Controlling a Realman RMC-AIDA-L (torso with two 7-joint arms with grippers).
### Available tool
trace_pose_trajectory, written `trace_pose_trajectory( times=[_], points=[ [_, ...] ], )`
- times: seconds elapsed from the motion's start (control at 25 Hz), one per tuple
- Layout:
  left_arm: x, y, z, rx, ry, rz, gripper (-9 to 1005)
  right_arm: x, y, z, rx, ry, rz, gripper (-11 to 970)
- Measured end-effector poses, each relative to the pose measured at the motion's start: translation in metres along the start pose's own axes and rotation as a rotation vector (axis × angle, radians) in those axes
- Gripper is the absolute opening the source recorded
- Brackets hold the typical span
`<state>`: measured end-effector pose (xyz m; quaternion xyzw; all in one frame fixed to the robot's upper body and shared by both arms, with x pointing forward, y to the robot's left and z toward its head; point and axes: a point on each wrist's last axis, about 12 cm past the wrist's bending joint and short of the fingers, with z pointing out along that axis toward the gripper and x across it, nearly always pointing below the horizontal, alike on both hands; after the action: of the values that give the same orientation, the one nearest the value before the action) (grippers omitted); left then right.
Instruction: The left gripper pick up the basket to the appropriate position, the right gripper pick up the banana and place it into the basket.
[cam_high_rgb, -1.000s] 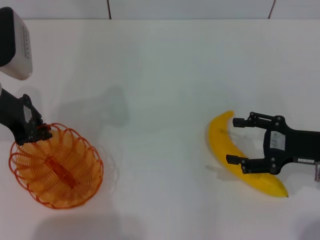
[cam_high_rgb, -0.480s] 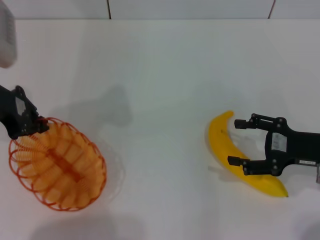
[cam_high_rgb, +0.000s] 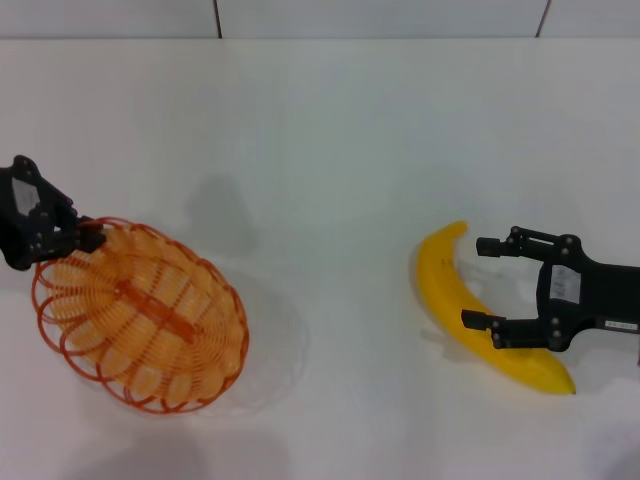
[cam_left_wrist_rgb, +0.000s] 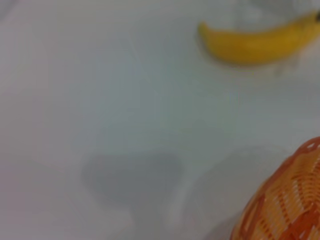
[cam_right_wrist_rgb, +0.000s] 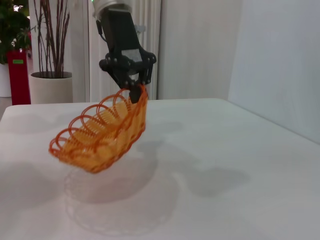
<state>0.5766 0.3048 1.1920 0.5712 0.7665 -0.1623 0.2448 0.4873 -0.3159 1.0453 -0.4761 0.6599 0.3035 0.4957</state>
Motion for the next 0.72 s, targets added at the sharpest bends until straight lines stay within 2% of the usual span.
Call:
trace_pose_trajectory(
  times=[0.16, 0.32, 0.48, 0.72],
  points=[
    [0.007, -0.003, -0.001, -0.004, -0.039, -0.059, 70, 0.0, 0.0, 0.0, 0.0, 0.0, 0.0, 865],
    [0.004, -0.008, 0.014, 0.002, -0.039, -0.139, 70, -0.001, -0.001, 0.001, 0.001, -0.001, -0.002, 865],
    [0.001, -0.004, 0.028, -0.002, -0.041, -0.307, 70, -0.002, -0.002, 0.003, -0.002, -0.005, -0.005, 864],
    [-0.011, -0.003, 0.039, 0.065, -0.138, -0.546, 70, -0.003, -0.003, 0.004, -0.005, -0.009, -0.006, 864]
  ],
)
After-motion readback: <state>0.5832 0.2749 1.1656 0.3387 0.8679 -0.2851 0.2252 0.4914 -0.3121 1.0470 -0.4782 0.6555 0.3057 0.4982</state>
